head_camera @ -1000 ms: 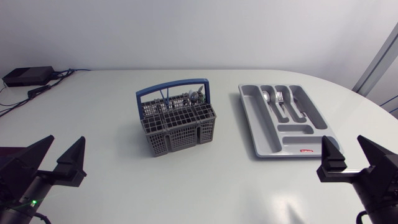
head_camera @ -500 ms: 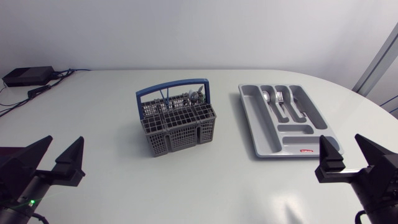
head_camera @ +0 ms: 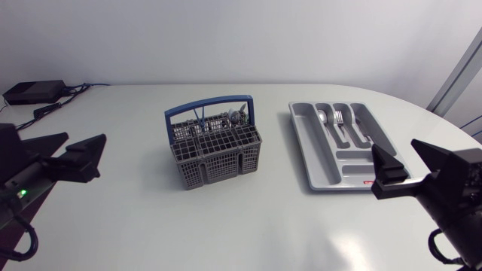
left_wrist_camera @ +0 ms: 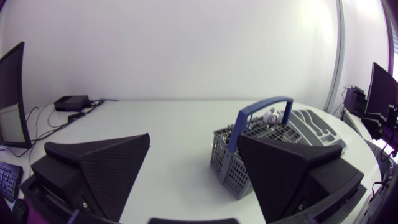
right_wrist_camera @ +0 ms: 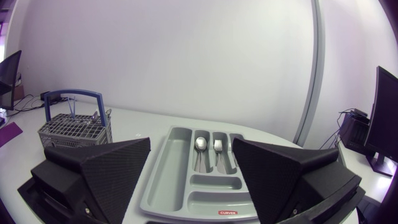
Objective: Unload the cutlery basket into the drawer organizer.
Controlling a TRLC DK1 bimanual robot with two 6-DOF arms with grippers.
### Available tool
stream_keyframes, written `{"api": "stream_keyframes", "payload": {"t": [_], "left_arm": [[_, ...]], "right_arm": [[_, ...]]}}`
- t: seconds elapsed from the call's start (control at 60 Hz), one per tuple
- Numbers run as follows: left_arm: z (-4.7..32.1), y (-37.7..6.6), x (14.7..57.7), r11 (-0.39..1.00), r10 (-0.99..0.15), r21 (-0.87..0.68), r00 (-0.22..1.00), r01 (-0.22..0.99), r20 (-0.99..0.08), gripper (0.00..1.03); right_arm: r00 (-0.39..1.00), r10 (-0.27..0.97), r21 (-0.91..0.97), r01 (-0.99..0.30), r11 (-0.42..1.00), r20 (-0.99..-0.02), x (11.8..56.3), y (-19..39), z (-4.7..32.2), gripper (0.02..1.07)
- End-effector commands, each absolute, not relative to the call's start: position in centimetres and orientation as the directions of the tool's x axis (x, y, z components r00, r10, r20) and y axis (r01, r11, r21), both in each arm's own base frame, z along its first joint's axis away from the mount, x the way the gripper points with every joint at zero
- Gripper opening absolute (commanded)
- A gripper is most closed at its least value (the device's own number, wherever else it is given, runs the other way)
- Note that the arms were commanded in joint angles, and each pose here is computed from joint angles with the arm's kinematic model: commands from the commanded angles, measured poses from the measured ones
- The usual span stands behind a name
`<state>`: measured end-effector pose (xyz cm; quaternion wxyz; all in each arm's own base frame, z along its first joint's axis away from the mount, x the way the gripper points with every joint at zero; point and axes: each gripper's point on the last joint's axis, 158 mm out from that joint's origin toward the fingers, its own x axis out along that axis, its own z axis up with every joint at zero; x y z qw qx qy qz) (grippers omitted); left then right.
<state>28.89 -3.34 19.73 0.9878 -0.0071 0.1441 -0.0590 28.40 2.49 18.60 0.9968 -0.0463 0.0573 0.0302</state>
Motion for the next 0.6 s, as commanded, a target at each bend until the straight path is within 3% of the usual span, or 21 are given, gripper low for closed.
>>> {"api": "stream_keyframes", "payload": {"t": [0.0,0.217,0.383,0.583], "left_arm": [[19.1,-4.6,30.2,0.988,-0.152,-0.032,0.914,0.151,-0.375,0.96],[17.2,-6.9,32.3,0.966,-0.231,-0.032,0.802,0.256,-0.55,0.92],[16.8,-8.1,33.3,0.885,-0.249,0.178,0.76,0.431,-0.6,0.91],[15.1,-8.5,34.0,0.835,-0.264,0.205,0.697,0.511,-0.666,0.93]], "right_arm": [[0.987,0.066,-0.078,-0.078,0.994,-0.146,29.8,3.2,19.5,0.97],[0.948,0.149,-0.082,-0.179,0.98,-0.28,31.6,6.4,18.5,0.97],[0.907,0.191,-0.105,-0.246,0.964,-0.375,33.0,8.4,18.0,0.97],[0.851,0.284,-0.125,-0.371,0.92,-0.442,34.2,11.0,17.3,0.9]]}}
